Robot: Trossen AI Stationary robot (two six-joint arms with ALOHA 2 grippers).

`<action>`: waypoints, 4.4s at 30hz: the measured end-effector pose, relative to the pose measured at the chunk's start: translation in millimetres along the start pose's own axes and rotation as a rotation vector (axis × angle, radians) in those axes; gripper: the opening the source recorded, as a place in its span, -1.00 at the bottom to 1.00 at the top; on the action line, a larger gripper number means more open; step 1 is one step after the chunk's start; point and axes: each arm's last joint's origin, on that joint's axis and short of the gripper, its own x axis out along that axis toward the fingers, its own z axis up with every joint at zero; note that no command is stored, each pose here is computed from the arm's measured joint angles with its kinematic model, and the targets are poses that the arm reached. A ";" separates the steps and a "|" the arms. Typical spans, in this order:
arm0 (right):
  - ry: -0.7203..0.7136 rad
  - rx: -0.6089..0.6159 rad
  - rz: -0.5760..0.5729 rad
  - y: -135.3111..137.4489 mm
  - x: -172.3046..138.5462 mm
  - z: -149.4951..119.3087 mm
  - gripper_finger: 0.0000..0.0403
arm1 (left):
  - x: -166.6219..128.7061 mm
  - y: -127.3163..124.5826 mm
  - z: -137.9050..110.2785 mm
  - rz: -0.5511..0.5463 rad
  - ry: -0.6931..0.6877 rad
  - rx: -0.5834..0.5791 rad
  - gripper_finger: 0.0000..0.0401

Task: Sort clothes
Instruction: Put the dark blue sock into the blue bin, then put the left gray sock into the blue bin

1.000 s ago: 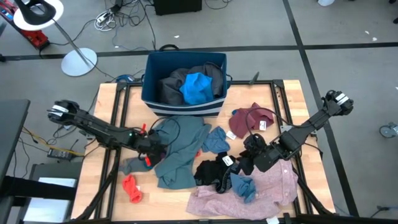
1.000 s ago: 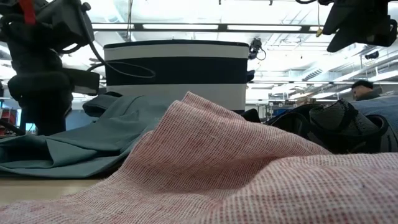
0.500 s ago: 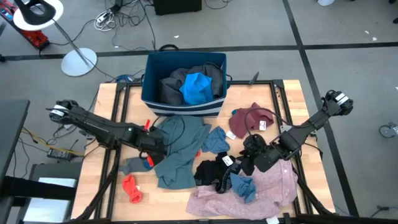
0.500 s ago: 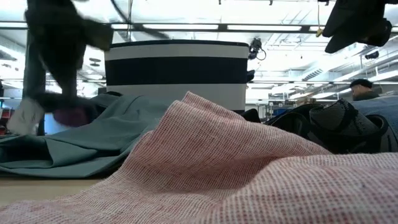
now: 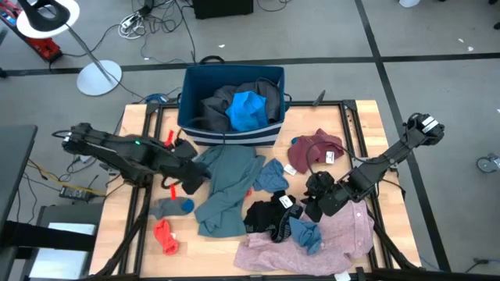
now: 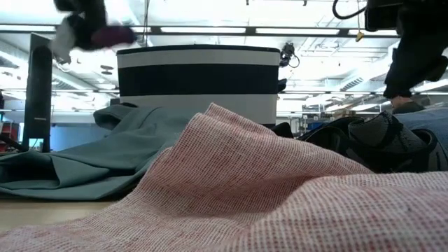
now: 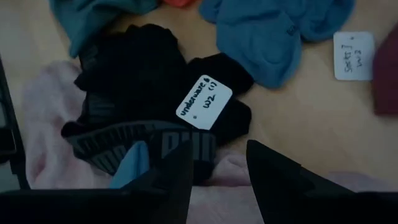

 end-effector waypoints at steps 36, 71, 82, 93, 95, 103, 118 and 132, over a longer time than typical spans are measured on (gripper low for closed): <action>-0.154 0.068 0.146 -40.3 -24.6 26.8 -0.44 | -30.1 128.8 187.6 0.145 -0.470 -0.039 -1.00; -0.216 0.116 0.110 -49.6 -20.3 43.1 -0.47 | -43.9 87.1 124.0 -0.051 -0.211 0.140 -0.35; -0.215 0.094 0.116 -49.1 -20.4 43.3 -0.47 | -22.8 56.7 26.4 -0.101 -0.200 -0.068 -0.35; -0.220 0.084 0.175 -45.1 -21.5 45.7 -0.47 | 36.7 27.8 -52.2 -0.081 -0.020 -0.259 -0.35; -0.213 0.083 0.181 -44.9 -21.5 45.6 -0.47 | 45.1 26.9 -65.3 -0.071 0.007 -0.299 -0.35; -0.212 0.075 0.191 -44.2 -21.7 45.8 -0.47 | 86.4 25.3 -110.9 -0.084 0.125 -0.471 -0.35; -0.220 0.079 0.216 -42.2 -22.5 46.9 -0.47 | 133.3 38.8 -150.6 0.090 0.311 -0.566 -0.35; -0.223 0.082 0.219 -42.0 -22.5 47.4 -0.47 | 162.5 28.7 -162.4 0.028 0.342 -0.579 -0.56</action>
